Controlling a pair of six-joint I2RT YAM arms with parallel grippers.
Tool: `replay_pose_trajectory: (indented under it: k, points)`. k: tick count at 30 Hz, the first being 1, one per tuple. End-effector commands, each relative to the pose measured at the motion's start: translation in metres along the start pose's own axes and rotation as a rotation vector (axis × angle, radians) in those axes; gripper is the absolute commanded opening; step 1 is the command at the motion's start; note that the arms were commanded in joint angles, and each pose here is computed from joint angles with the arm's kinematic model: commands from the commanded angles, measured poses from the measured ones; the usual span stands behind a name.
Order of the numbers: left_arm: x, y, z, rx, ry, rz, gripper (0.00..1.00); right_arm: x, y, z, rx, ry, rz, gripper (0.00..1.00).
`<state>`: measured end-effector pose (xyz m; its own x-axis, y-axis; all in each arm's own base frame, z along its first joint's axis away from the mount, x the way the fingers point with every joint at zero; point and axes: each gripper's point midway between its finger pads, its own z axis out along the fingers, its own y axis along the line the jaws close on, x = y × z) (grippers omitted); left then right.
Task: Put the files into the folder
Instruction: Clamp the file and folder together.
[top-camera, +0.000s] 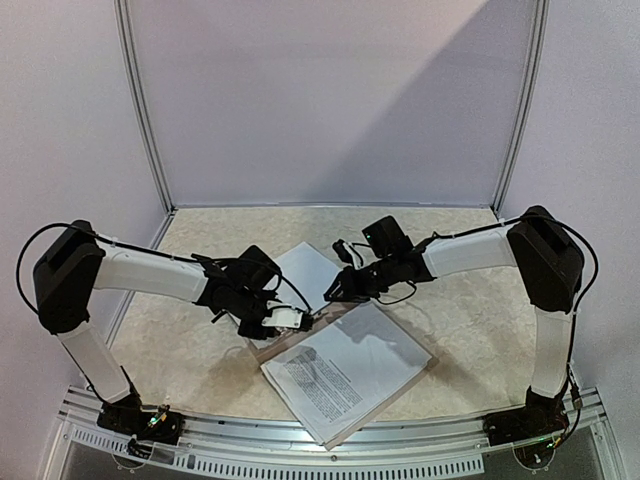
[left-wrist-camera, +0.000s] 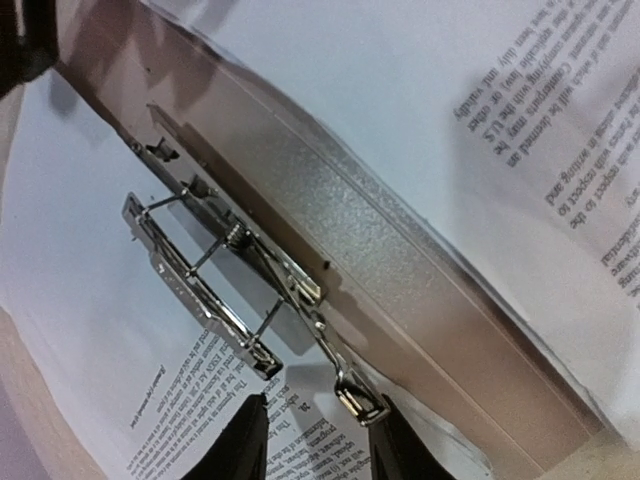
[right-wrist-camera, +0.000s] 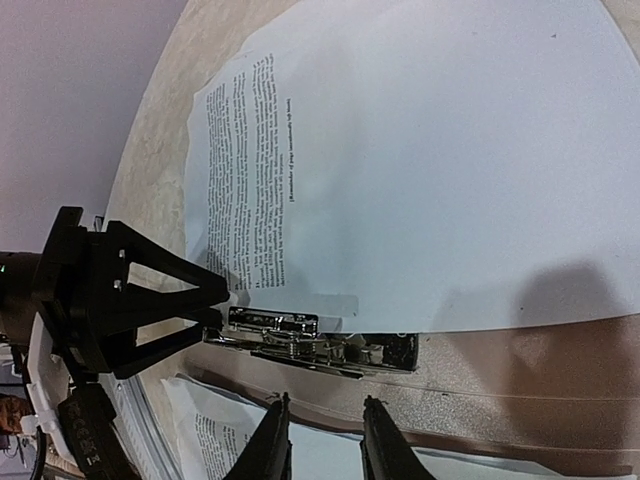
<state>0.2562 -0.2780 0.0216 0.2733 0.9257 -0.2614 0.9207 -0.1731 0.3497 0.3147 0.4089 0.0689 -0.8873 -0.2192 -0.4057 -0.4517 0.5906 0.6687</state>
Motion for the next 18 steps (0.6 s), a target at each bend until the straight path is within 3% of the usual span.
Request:
replay_pose_trajectory:
  k: [1, 18]
  points:
    - [-0.014, 0.009, -0.007, -0.028, -0.026, -0.001, 0.34, -0.001, 0.003, -0.009, 0.002, -0.009, -0.016, 0.24]
    - [-0.048, 0.061, -0.019, -0.173, -0.094, -0.049, 0.34, 0.003, -0.002, -0.015, 0.025, -0.026, -0.004, 0.24]
